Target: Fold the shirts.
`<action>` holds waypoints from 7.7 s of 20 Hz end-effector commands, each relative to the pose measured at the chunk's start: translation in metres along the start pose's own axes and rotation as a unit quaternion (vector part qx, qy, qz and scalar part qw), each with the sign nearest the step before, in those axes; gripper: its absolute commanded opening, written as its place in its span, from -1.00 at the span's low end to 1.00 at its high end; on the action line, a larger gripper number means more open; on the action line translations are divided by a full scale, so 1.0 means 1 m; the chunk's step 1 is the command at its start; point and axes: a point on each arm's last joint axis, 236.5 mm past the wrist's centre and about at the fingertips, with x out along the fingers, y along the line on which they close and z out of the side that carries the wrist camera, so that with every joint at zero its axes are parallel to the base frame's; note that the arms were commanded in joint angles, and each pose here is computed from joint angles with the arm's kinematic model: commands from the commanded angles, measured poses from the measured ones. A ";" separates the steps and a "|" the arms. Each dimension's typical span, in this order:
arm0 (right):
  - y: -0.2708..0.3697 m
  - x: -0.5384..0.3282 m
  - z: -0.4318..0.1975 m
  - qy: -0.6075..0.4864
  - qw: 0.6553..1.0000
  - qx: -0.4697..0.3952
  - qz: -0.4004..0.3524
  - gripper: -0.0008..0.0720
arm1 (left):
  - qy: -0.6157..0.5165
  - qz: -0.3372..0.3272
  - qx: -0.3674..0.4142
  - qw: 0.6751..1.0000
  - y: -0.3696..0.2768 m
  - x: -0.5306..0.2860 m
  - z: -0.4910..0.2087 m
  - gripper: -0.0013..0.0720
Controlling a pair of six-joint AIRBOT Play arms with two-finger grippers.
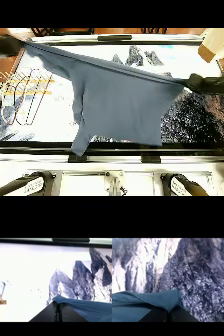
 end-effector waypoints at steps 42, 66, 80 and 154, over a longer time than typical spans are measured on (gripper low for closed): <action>-0.061 0.115 -0.228 0.353 0.919 0.175 -0.021 0.40 | 0.427 -0.132 -0.184 0.875 -0.047 0.126 -0.328 -0.86; 0.117 -0.351 0.080 -0.405 0.902 -0.147 -0.022 -0.79 | -0.365 0.061 0.118 0.921 -0.104 -0.370 0.146 -0.86; 0.027 -0.077 0.042 -0.001 0.993 -0.094 -0.069 -0.79 | 0.063 0.029 -0.023 0.997 0.013 -0.122 -0.036 -0.86; 0.189 -0.439 0.065 -0.486 0.844 -0.205 0.096 -0.79 | -0.447 -0.033 0.056 0.892 -0.166 -0.449 0.116 -0.86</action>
